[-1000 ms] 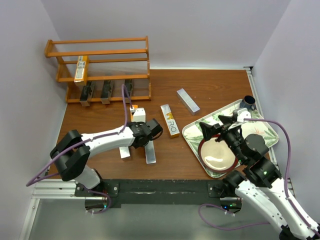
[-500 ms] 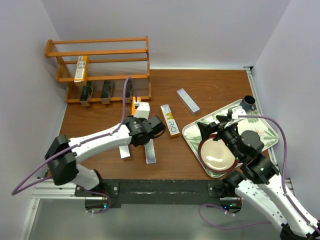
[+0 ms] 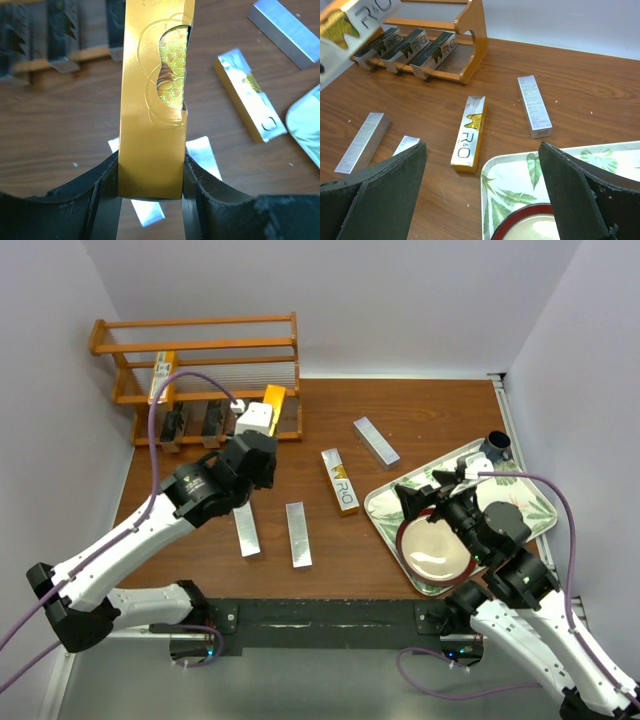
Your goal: Place and organize the toothpastes onto the shelf
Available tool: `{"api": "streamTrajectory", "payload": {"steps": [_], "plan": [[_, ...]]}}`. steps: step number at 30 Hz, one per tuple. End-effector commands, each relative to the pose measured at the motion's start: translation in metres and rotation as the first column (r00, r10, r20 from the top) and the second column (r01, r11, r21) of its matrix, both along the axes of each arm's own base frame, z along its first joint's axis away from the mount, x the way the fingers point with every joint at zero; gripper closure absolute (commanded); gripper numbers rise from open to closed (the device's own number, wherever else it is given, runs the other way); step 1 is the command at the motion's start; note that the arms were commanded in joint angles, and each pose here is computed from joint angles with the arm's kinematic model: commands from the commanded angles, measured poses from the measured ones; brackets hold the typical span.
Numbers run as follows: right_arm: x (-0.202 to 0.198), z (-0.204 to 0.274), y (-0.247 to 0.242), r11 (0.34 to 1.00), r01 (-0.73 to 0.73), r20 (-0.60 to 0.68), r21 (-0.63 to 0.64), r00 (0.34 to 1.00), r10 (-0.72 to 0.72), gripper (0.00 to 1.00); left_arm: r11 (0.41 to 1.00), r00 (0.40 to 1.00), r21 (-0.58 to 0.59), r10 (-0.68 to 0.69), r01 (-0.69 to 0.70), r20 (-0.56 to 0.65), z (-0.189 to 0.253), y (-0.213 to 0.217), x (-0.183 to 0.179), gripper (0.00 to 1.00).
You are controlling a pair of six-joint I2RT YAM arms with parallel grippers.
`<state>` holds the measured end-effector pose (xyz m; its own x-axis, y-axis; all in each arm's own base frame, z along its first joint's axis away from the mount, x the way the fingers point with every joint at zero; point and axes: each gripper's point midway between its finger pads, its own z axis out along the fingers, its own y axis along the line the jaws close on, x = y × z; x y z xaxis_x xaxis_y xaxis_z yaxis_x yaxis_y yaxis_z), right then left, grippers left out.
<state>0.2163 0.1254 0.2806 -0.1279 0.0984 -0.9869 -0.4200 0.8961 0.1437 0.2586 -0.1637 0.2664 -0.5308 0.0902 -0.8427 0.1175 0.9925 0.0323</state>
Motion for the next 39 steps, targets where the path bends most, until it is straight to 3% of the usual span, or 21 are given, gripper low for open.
{"api": "streamTrajectory", "payload": {"steps": [1,7,11,15,19,22,24,27,39], "plan": [[-0.005,0.025,-0.002,1.000,-0.009,0.062,0.030,0.998,0.007,0.01,0.998,0.990,0.059,-0.004,-0.004,0.141,0.049,0.015,0.025,0.81],[-0.007,0.027,-0.003,0.999,-0.011,0.069,0.035,0.998,0.008,0.01,0.940,0.977,0.303,0.099,-0.155,0.191,0.056,0.043,0.048,0.81],[-0.007,0.028,-0.003,0.999,-0.009,0.070,0.038,0.998,0.007,0.01,0.833,0.963,0.488,0.187,-0.261,0.196,0.046,0.062,0.065,0.82],[-0.007,0.028,-0.003,0.999,-0.012,0.070,0.038,0.998,0.010,0.01,0.766,0.944,0.553,0.242,-0.328,0.225,0.045,0.077,0.082,0.82],[-0.007,0.027,-0.003,0.999,-0.011,0.068,0.035,0.998,0.008,0.01,0.658,0.929,0.657,0.273,-0.369,0.249,0.044,0.096,0.098,0.82],[-0.006,0.026,-0.003,0.999,-0.009,0.064,0.033,0.998,0.007,0.01,0.584,0.921,0.714,0.293,-0.386,0.258,0.042,0.108,0.112,0.82],[-0.006,0.024,-0.003,1.000,-0.009,0.059,0.028,0.998,0.007,0.01,0.570,0.903,0.703,0.318,-0.426,0.289,0.045,0.118,0.124,0.82],[-0.005,0.024,-0.003,1.000,-0.007,0.056,0.026,0.998,0.006,0.01,0.488,0.903,0.768,0.323,-0.414,0.282,0.036,0.133,0.134,0.82],[-0.005,0.022,-0.002,1.000,-0.007,0.050,0.022,0.999,0.006,0.01,0.405,0.884,0.803,0.358,-0.438,0.302,0.013,0.161,0.171,0.82]]}}
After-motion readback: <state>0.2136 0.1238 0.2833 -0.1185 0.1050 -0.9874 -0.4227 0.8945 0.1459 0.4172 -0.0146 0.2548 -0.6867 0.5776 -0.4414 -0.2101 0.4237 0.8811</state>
